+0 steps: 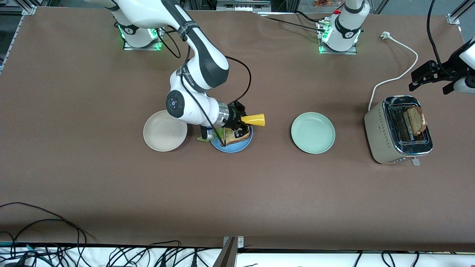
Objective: Make sandwich in blue plate with both arms
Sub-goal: 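Tilt the bottle nozzle down over the lettuce with the right gripper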
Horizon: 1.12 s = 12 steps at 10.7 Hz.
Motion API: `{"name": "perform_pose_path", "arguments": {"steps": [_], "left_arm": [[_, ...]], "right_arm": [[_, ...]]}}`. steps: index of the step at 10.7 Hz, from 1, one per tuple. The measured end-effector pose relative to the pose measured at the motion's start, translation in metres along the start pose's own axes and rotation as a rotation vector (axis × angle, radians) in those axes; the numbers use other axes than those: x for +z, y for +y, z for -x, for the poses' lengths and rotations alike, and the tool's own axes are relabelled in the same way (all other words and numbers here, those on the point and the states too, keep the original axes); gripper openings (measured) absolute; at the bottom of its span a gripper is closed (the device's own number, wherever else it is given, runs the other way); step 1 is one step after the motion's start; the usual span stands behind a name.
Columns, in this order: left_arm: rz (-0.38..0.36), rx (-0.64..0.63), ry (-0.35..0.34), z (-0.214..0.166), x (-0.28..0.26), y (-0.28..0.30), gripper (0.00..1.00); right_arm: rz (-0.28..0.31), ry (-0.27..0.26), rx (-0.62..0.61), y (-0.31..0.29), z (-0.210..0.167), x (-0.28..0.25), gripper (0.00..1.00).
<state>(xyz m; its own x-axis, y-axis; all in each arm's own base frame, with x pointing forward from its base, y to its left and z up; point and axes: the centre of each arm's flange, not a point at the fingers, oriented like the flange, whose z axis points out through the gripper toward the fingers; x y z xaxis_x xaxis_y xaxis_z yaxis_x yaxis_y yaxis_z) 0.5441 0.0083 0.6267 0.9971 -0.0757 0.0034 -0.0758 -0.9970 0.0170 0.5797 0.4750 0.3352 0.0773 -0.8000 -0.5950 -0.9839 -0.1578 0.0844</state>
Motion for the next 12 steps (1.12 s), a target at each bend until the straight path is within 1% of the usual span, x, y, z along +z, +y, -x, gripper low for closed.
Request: {"name": "perform_pose_path", "arguments": {"steps": [1, 3, 4, 5, 7, 10, 11, 12], "left_arm": [[0.0, 0.006, 0.0, 0.0, 0.0, 0.0, 1.0], [0.0, 0.004, -0.001, 0.0, 0.0, -0.003, 1.0], [0.0, 0.003, 0.0, 0.0, 0.0, -0.005, 1.0], [0.0, 0.002, 0.0, 0.001, 0.0, -0.005, 1.0], [0.0, 0.002, 0.0, 0.001, 0.0, -0.005, 1.0], [0.0, 0.002, -0.001, 0.001, 0.0, -0.005, 1.0], [0.0, 0.002, -0.001, 0.001, 0.0, -0.005, 1.0], [0.0, 0.002, -0.001, 0.001, 0.0, -0.005, 1.0]], "right_arm": [[0.006, -0.06, 0.013, -0.001, -0.002, 0.002, 0.22], [0.02, -0.159, 0.01, 0.0, -0.01, 0.01, 0.22], [0.026, -0.197, -0.001, 0.002, -0.015, 0.015, 0.22], [0.029, -0.221, -0.013, 0.004, -0.02, 0.021, 0.22], [0.035, -0.243, -0.018, 0.007, -0.027, 0.028, 0.22], [0.038, -0.247, -0.019, 0.008, -0.027, 0.029, 0.22], [0.04, -0.244, -0.023, 0.009, -0.025, 0.03, 0.22], [0.044, -0.214, -0.047, 0.01, -0.025, 0.03, 0.21]]}}
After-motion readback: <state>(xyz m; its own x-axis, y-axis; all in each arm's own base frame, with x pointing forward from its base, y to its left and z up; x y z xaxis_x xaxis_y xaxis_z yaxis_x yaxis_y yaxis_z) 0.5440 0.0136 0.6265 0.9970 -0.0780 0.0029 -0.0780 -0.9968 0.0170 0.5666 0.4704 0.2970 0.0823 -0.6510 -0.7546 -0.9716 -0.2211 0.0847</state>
